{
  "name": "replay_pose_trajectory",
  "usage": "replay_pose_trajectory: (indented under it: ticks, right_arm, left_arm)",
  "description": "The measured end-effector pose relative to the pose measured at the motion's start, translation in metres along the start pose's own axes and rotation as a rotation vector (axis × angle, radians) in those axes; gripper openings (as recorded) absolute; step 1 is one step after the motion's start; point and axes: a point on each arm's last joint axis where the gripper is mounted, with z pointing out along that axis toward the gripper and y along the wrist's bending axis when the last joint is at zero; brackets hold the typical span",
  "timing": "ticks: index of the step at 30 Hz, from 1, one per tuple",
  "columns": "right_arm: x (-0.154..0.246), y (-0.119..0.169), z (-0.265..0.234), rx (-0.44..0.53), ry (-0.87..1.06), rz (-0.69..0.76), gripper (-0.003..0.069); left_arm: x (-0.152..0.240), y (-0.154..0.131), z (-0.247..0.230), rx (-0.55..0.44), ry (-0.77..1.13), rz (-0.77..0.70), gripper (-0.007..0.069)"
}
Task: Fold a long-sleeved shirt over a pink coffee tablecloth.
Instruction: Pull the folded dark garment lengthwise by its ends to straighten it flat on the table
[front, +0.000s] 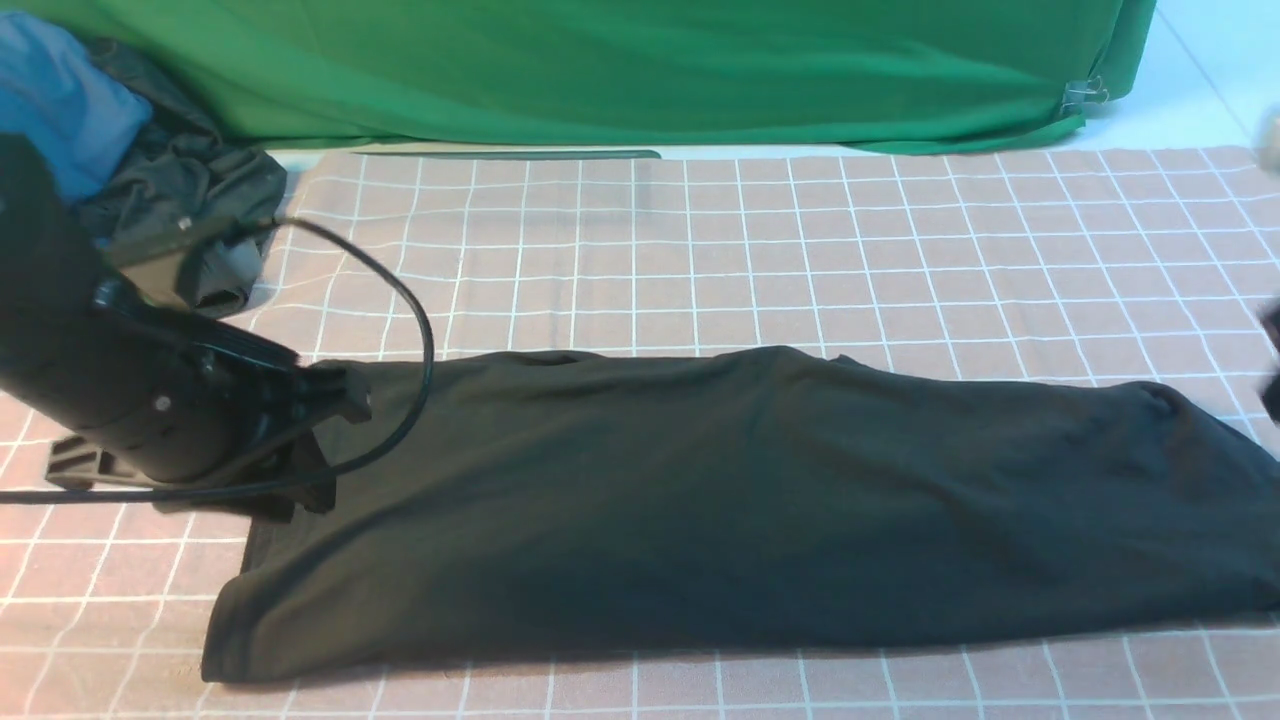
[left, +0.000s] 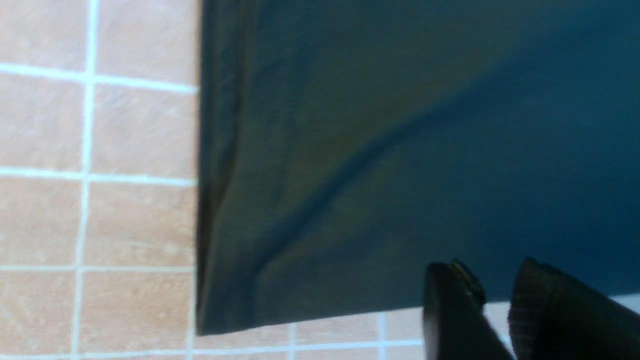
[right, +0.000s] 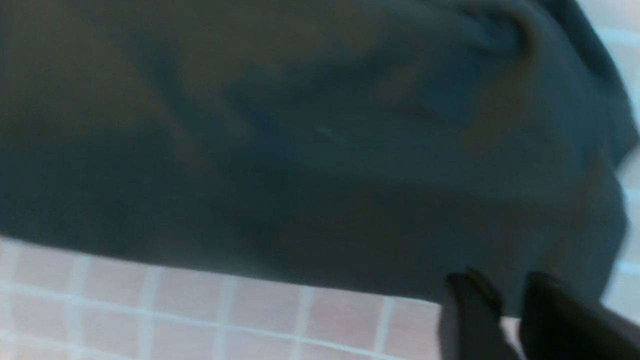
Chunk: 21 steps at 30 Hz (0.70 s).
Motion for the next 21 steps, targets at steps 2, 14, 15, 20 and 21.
replay_pose_trajectory:
  ticks: [2, 14, 15, 20, 21]
  right_arm:
    - [0.009, -0.009, 0.012, 0.032, -0.003, 0.042, 0.0370]
    - [0.009, -0.042, 0.095, 0.180, 0.042, 0.197, 0.0662]
    - [0.009, -0.043, 0.101, 0.179, 0.052, 0.207, 0.0662]
    - [0.008, -0.047, 0.119, 0.179, 0.082, 0.221, 0.0641]
    - [0.008, -0.047, 0.120, 0.175, 0.084, 0.226, 0.0617]
  left_arm:
    - [0.004, -0.002, -0.015, 0.020, -0.053, 0.008, 0.0087]
    - [0.046, -0.007, -0.095, 0.086, -0.336, 0.073, 0.0013]
    - [0.049, -0.006, -0.099, 0.087, -0.345, 0.077, 0.0013]
    - [0.062, -0.004, -0.113, 0.078, -0.381, 0.095, 0.0013]
    - [0.064, -0.004, -0.114, 0.076, -0.385, 0.096, 0.0013]
